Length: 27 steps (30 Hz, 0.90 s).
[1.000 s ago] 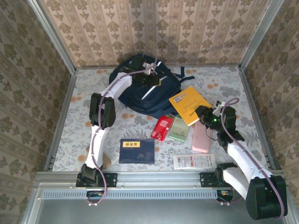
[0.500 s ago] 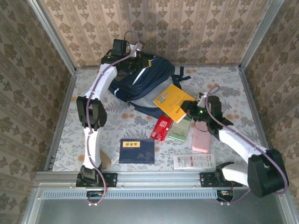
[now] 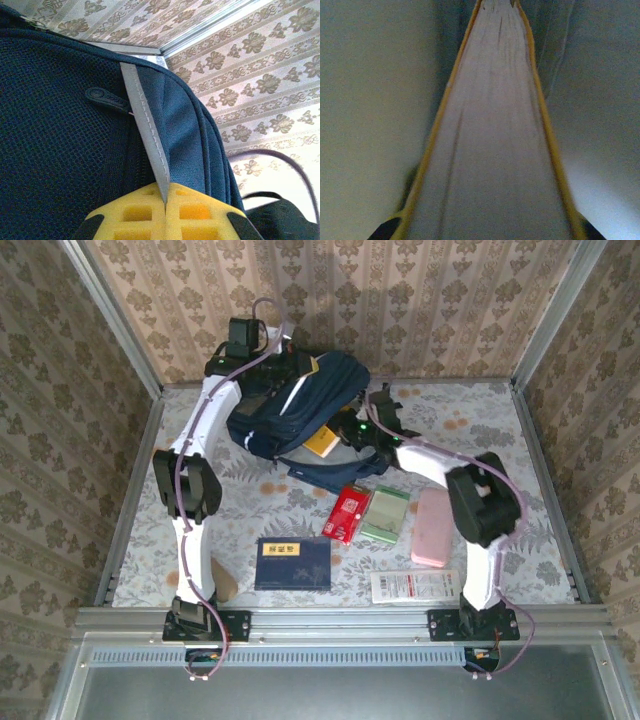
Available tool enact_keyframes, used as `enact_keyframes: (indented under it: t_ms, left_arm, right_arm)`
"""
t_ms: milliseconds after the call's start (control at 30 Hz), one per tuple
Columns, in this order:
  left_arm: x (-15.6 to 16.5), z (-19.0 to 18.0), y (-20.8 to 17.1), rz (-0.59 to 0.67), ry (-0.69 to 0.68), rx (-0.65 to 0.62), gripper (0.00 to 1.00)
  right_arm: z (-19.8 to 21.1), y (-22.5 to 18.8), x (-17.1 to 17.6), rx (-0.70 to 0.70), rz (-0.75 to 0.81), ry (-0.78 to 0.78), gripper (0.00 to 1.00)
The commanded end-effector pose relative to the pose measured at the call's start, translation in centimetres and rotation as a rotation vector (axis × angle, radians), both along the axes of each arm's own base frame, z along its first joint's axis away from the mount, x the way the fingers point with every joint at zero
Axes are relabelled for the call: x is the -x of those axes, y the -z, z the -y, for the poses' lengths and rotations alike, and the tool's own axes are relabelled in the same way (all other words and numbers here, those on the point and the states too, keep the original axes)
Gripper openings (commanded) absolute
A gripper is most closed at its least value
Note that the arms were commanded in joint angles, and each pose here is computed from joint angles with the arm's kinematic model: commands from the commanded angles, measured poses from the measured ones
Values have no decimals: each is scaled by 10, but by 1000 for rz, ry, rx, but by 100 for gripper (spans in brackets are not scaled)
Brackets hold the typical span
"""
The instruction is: Pack books, pencil case, and school supplies into a backpack
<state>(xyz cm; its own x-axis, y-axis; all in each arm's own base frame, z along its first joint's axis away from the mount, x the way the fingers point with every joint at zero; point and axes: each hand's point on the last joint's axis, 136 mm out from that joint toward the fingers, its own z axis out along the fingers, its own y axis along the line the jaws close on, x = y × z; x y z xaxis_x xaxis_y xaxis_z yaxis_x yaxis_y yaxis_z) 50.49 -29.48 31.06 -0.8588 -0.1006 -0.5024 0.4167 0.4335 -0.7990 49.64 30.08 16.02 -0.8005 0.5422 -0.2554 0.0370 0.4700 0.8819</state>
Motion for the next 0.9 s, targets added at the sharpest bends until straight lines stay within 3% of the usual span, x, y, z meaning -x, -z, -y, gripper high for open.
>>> enact_keyframes:
  t_ms: [0, 67, 167, 267, 400, 533, 667, 867]
  left_arm:
    - [23, -3, -85, 175, 47, 127, 0]
    - [23, -2, -85, 168, 47, 135, 0]
    - [20, -3, -84, 167, 40, 136, 0]
    - [14, -10, -82, 160, 14, 132, 0]
    - [3, -23, -75, 147, -31, 118, 0]
    - [-13, -49, -57, 129, -122, 46, 0]
    - [-21, -66, -39, 145, -196, -53, 0]
    - [-30, -64, -5, 93, -222, -93, 0]
  right_arm:
    - [-35, -24, -34, -45, 77, 23, 6]
    - [-59, -15, -50, -26, 80, 35, 17]
    - [-80, 7, -69, 73, 43, 66, 47]
    - [-91, 14, -79, 81, 29, 72, 63]
    - [-93, -17, -73, 104, 130, 8, 82]
    - [-96, -69, -38, 157, 314, -179, 87]
    - [-69, -94, 4, 185, 393, -207, 88]
    - [-12, -73, 56, 262, 317, -121, 86]
